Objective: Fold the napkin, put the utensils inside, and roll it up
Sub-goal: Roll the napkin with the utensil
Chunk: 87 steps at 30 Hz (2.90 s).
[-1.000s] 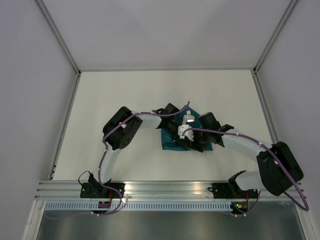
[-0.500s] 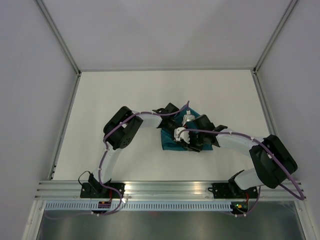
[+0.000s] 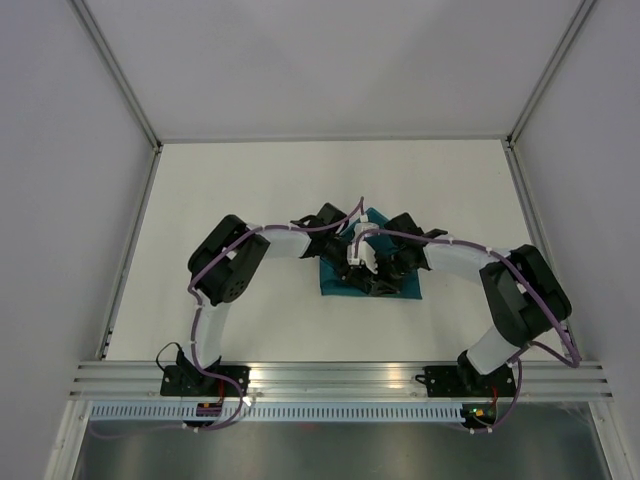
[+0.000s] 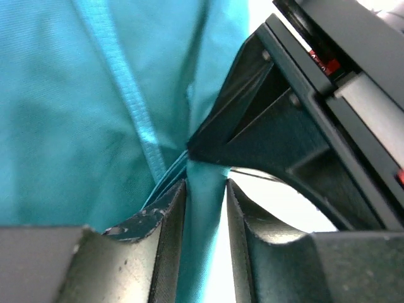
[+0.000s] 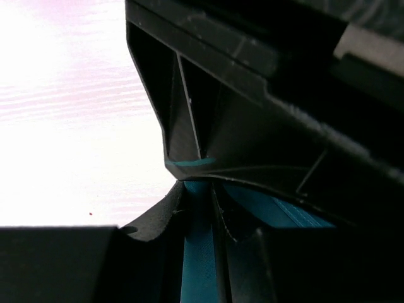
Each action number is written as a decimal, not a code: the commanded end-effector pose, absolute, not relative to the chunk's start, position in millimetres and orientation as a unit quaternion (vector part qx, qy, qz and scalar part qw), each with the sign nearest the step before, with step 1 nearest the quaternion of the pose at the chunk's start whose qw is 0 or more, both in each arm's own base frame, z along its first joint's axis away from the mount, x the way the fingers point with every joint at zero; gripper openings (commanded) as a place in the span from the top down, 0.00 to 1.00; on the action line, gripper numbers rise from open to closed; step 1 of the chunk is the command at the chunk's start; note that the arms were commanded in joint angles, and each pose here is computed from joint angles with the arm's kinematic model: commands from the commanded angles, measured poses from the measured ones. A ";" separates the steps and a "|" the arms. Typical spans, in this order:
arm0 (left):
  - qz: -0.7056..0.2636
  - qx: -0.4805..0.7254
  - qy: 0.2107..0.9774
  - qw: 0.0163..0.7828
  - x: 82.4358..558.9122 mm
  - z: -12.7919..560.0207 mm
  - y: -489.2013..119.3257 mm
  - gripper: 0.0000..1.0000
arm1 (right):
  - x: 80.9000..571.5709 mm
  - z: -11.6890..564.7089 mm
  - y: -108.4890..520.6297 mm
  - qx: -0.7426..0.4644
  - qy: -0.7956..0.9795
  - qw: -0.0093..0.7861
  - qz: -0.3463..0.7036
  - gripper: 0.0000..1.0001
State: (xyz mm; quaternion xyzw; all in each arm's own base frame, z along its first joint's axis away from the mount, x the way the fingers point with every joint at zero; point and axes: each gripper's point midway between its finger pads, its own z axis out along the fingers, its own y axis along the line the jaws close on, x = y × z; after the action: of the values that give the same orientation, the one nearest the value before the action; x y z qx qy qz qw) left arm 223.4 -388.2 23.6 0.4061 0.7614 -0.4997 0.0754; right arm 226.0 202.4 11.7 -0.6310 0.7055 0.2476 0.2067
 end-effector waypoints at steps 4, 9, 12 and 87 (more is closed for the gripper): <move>-0.469 0.375 0.785 0.153 254.0 48.5 -382.0 0.59 | 215.6 -11.7 181.3 -0.605 0.725 0.113 0.309 0.83; -0.455 0.357 0.787 0.214 269.8 69.4 -378.5 0.58 | 213.0 -21.2 172.4 -0.589 0.728 0.060 0.346 0.83; -0.440 0.353 0.788 0.247 275.2 80.7 -372.6 0.58 | 215.5 -27.2 170.3 -0.584 0.731 0.034 0.350 0.83; -0.133 0.653 0.658 0.350 170.4 -35.5 -390.6 0.98 | 256.5 -21.9 173.6 -0.494 0.771 -0.077 0.395 0.52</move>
State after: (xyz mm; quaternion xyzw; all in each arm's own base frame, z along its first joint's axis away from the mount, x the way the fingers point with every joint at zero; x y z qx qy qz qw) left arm 206.0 -421.1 24.9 0.6206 0.6111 -0.1012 0.4807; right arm 216.5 177.6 17.5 -0.3935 0.7745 0.4624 -0.1773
